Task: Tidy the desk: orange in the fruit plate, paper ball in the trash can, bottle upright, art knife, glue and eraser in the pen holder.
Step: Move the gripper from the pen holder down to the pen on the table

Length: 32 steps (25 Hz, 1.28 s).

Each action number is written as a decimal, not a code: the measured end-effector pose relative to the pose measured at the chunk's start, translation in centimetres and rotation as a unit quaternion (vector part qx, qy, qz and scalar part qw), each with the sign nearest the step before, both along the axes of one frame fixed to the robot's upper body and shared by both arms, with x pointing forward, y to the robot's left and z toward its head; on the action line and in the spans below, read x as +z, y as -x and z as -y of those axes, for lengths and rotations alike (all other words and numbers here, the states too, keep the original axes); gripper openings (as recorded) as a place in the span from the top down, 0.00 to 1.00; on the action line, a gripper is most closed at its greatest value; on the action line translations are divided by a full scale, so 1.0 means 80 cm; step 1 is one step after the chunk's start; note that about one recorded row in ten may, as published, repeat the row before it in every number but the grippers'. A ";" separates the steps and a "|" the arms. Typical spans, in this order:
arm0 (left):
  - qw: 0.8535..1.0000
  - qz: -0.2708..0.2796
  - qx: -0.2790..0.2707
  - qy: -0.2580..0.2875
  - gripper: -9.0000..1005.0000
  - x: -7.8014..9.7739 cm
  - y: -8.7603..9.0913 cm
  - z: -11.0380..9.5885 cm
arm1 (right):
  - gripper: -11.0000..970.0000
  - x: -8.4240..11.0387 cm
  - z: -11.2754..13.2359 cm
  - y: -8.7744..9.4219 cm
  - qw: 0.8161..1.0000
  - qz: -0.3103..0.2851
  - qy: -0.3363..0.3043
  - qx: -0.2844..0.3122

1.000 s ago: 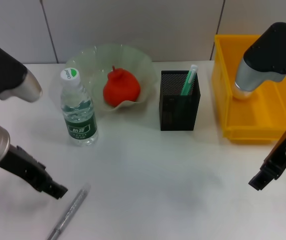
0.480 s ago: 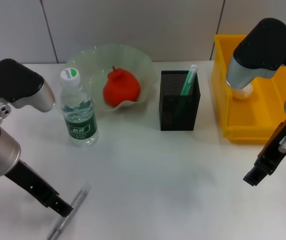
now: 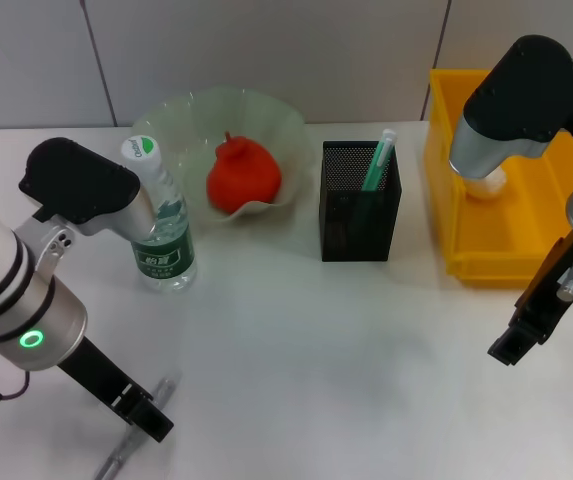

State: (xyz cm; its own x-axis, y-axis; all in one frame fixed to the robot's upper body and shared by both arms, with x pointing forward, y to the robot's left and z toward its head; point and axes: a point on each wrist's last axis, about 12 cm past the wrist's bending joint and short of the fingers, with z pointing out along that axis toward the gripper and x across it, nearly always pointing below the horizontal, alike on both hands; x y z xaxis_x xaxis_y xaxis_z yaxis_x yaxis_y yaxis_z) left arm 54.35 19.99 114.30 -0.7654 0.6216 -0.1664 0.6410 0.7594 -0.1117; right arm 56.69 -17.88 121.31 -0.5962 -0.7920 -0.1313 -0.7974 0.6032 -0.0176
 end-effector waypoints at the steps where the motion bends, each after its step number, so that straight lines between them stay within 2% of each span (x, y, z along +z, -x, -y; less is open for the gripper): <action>1: 1.000 -0.001 0.002 0.000 0.26 -0.001 0.000 0.001 | 0.31 0.000 0.000 -0.001 1.000 0.001 0.002 0.001; 16: 1.000 -0.004 0.002 -0.007 0.27 -0.007 0.001 0.011 | 0.31 0.000 -0.001 -0.001 1.000 0.002 0.004 0.007; 20: 1.000 -0.003 0.003 -0.013 0.44 -0.008 0.001 0.010 | 0.31 -0.001 -0.002 -0.001 1.000 0.001 0.007 0.009; 25: 1.000 -0.001 0.006 -0.013 0.60 -0.009 0.001 0.011 | 0.31 0.000 -0.004 -0.001 1.000 0.001 0.008 0.011; 32: 1.000 -0.001 0.005 -0.013 0.60 -0.009 0.001 0.011 | 0.31 0.000 -0.007 -0.002 1.000 -0.002 0.014 0.011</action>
State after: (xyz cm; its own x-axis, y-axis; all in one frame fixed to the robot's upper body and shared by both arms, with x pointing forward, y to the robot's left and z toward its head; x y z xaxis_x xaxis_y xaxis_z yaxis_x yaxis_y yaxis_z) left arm 54.28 19.08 113.54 -0.7719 0.6182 -0.1482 0.6332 0.7684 -0.0927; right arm 56.86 -17.33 121.34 -0.5787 -0.8086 -0.1061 -0.8109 0.5844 -0.0314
